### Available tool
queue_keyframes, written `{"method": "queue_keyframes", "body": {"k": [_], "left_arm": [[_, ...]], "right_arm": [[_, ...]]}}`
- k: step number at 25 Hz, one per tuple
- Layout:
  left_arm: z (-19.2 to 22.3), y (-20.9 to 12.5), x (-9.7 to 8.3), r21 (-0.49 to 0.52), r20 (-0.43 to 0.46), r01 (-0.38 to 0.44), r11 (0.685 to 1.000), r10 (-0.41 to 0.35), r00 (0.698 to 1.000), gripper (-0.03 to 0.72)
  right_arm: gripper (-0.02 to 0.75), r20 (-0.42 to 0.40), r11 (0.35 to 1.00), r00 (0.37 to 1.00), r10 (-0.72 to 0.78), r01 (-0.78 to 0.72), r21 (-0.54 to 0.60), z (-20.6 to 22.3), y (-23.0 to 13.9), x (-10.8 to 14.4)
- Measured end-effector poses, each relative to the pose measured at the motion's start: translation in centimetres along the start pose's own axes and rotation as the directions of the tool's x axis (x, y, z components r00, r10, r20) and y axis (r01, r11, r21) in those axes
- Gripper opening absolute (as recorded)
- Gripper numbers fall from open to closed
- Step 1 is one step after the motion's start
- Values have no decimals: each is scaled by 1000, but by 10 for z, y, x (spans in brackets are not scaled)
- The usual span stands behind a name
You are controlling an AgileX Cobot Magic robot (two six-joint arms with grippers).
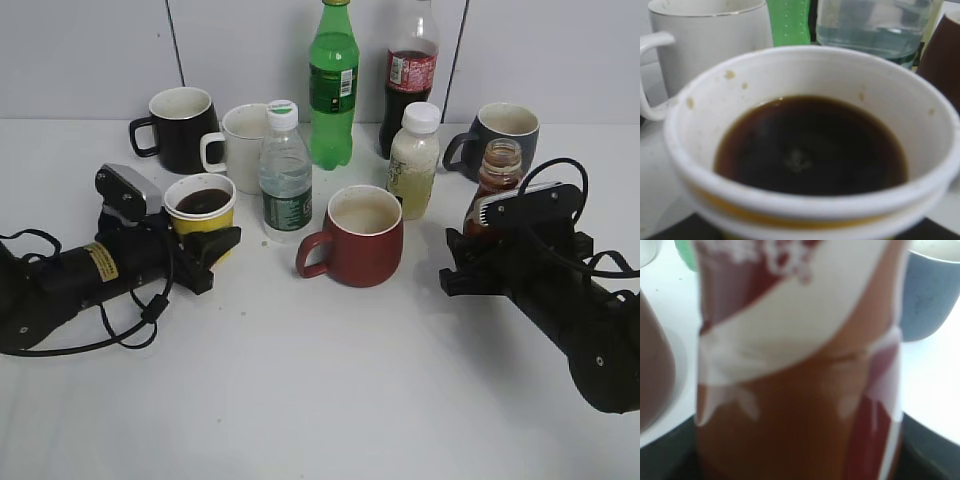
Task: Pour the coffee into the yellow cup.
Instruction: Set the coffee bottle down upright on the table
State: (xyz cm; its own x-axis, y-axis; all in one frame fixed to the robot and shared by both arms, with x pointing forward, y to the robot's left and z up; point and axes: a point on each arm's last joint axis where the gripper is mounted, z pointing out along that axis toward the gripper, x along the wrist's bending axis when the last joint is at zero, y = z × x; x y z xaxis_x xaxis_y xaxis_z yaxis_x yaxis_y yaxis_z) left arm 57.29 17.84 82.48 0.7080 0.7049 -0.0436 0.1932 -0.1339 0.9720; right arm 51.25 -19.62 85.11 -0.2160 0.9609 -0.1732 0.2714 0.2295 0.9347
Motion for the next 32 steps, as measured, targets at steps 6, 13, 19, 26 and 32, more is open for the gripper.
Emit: {"method": "queue_keyframes", "body": {"k": [6,13,19,26,32], "left_arm": [[6,-7,3,-5,4,3,1000,-3,1000,370],[7,-7,3,-5,8,-1,1000,1,1000,405],[7,-7,3,-5,8,-1,1000,1,1000,426],[7,-7,1,-5,32,-10,1000,11,999,539],[7,-7,1,-6,32,-10,1000,11,999,572]], "right_arm": [[503,2,1000,1000,2,-2,0,0,0,0],[503,2,1000,1000,2,-2,0,0,0,0],[503,2,1000,1000,2,-2,0,0,0,0],[503,22,1000,1000,10,-11,4,0,0,-2],[503,44,1000,999,22,-22,2,1,1,-4]]}}
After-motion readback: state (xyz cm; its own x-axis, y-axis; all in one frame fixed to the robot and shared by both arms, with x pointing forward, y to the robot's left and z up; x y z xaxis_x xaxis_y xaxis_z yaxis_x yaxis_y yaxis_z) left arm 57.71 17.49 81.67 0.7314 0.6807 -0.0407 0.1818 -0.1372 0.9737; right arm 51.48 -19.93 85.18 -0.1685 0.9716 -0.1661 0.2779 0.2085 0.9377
